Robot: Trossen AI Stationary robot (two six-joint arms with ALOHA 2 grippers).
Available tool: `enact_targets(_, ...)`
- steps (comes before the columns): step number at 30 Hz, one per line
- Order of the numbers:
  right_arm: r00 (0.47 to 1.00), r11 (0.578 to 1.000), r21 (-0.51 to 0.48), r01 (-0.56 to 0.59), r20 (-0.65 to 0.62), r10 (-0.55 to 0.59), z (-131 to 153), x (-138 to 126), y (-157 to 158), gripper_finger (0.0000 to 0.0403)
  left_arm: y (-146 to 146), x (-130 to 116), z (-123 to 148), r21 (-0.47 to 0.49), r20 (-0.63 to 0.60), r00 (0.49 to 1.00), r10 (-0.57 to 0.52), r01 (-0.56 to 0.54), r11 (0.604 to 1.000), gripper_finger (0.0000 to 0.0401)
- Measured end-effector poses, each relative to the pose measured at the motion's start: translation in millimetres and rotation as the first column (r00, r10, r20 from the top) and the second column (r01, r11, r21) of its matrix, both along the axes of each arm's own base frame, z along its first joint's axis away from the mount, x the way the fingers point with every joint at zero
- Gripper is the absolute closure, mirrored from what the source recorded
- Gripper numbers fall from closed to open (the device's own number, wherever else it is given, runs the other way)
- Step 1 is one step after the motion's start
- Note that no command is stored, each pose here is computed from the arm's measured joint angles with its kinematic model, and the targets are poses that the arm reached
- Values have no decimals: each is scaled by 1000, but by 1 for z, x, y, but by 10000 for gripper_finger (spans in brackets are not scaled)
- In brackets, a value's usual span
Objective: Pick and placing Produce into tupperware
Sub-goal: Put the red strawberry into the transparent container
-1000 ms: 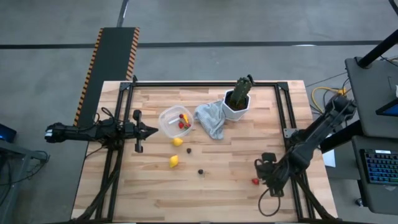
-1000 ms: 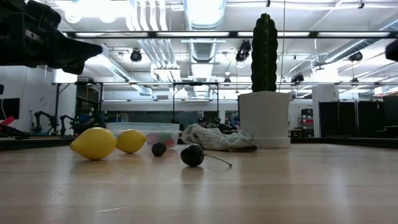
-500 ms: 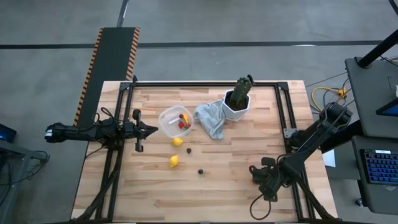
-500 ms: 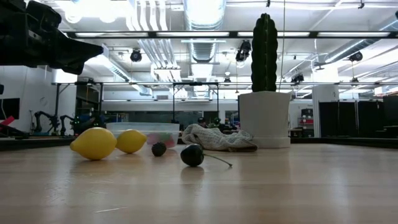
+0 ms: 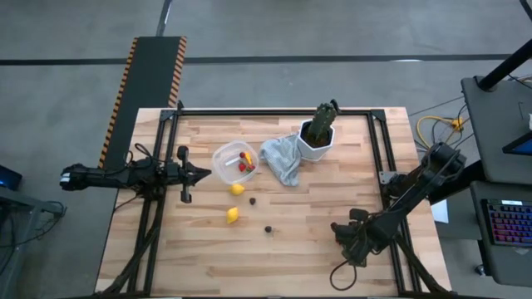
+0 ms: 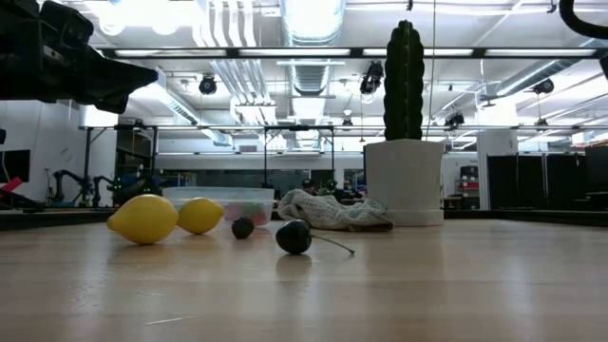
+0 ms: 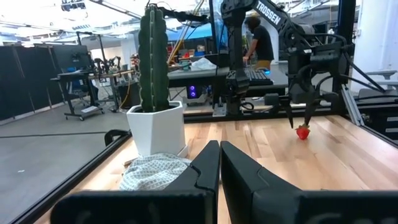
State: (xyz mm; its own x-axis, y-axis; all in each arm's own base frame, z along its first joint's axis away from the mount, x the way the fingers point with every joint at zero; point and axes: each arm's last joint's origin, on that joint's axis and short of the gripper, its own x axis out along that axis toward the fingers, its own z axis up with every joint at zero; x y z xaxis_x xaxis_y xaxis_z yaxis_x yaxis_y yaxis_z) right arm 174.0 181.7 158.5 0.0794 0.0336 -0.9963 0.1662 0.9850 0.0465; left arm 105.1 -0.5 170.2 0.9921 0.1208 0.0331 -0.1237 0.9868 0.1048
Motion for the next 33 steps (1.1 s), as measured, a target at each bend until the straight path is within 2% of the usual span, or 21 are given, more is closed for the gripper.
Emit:
enact_targets(9, 1000, 1000, -16, 9, -12, -9, -1, -1, -1, 282, 0, 0, 0, 1, -2, 1000, 0, 0, 1000, 401)
enact_targets(22, 1000, 1000, -1, 7, -14, -7, 0, -1, -1, 387, 0, 0, 0, 1, -2, 1000, 0, 0, 1000, 401)
enact_targets(33, 1000, 1000, 22, 20, 12, -20, 0, 2, 1, 393, 0, 0, 0, 1, -3, 1000, 0, 0, 1000, 401)
